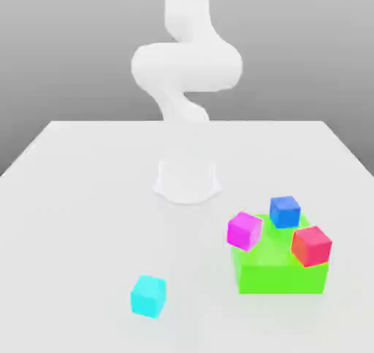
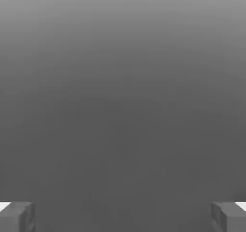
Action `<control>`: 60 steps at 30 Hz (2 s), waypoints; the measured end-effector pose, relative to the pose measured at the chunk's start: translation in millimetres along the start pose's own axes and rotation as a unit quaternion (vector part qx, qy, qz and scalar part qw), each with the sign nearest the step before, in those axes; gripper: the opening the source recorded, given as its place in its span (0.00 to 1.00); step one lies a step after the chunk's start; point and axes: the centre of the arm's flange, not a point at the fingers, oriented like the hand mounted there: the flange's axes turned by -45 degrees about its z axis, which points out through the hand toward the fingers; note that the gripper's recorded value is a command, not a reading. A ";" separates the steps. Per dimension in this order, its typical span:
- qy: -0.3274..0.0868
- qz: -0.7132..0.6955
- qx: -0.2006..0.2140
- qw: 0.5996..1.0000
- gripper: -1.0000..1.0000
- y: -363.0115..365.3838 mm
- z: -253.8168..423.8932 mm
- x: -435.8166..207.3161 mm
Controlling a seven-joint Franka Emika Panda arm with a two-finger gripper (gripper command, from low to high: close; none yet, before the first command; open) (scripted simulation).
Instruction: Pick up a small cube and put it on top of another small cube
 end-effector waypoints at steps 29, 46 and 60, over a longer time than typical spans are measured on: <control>-0.347 0.133 -0.059 0.926 0.00 69.6 413.1 -337.6; -0.351 -0.004 0.000 0.936 0.00 -40.5 344.3 -266.3; -0.341 -0.260 0.089 0.899 1.00 -220.0 284.7 -299.7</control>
